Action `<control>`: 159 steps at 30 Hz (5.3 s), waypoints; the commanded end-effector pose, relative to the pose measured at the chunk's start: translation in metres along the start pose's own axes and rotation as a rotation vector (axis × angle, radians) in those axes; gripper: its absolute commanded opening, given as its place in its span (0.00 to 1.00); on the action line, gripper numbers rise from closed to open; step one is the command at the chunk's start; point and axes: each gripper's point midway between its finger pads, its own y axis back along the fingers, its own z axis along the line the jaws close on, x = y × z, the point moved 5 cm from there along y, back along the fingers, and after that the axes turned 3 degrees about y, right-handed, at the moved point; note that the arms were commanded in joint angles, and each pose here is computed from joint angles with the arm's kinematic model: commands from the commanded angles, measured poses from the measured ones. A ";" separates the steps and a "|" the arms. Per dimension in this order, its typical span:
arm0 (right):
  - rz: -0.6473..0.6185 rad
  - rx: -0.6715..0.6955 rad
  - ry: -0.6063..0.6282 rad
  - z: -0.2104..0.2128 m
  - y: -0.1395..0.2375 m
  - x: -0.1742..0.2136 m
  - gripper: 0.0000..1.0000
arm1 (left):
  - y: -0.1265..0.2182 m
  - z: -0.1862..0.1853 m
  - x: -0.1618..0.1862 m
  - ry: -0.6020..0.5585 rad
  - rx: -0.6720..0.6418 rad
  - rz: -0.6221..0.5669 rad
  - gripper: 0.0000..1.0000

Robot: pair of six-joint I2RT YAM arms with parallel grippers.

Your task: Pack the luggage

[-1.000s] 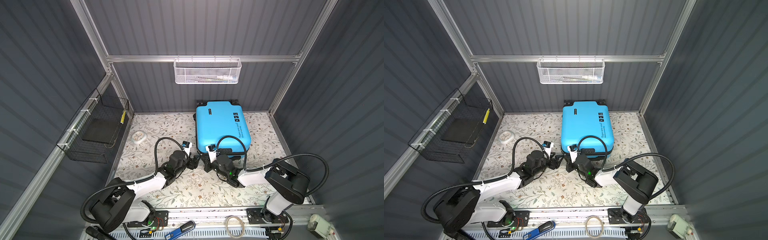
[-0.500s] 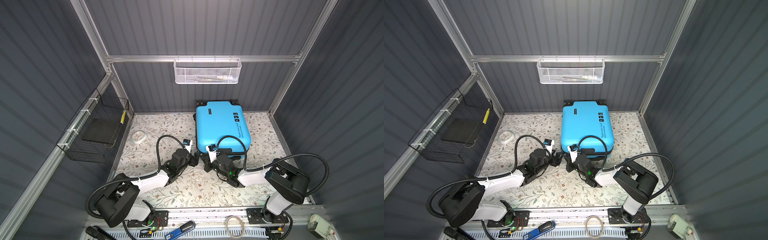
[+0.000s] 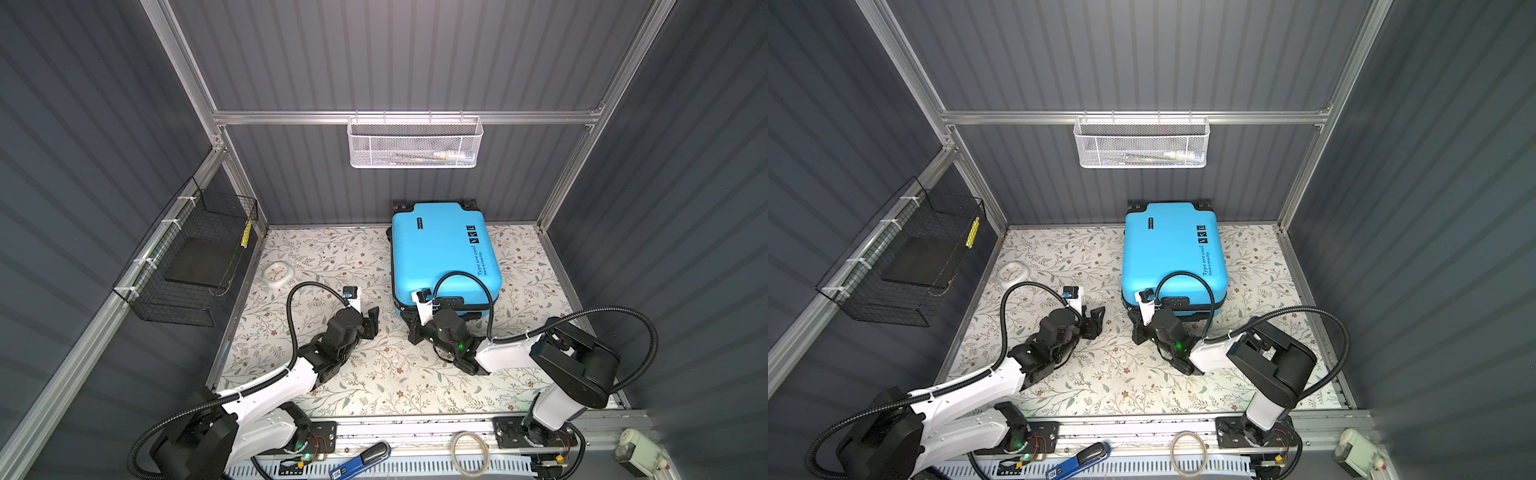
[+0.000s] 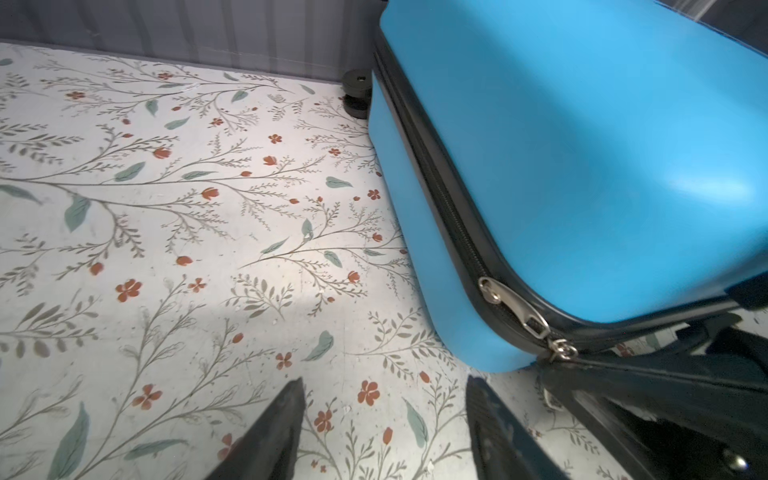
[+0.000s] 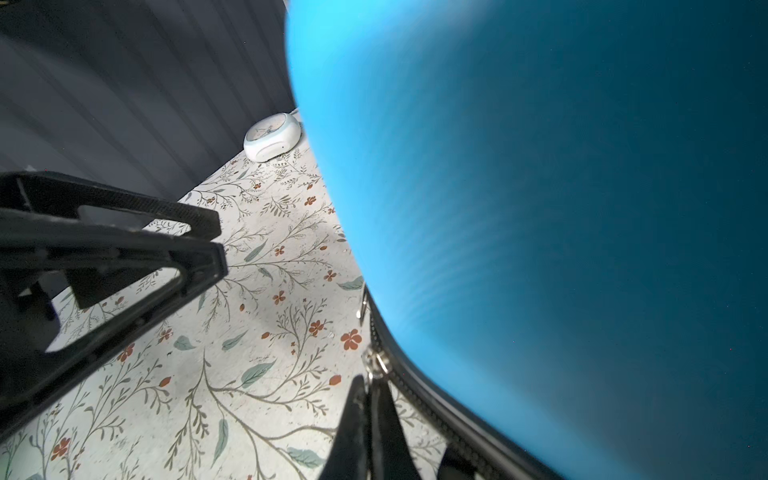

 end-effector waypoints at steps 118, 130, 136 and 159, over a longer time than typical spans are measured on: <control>-0.071 -0.126 -0.006 0.048 0.000 -0.019 0.00 | -0.077 -0.078 -0.054 0.019 0.554 0.038 0.70; -0.188 -0.025 -0.003 0.065 -0.018 -0.028 0.00 | -0.078 -0.102 -0.023 0.062 0.600 0.057 0.69; -0.279 0.037 -0.041 0.060 -0.032 -0.036 0.00 | -0.078 -0.103 -0.019 0.065 0.609 0.064 0.69; -0.283 0.056 -0.162 0.045 0.011 -0.029 0.53 | -0.073 -0.102 -0.024 0.074 0.591 0.059 0.69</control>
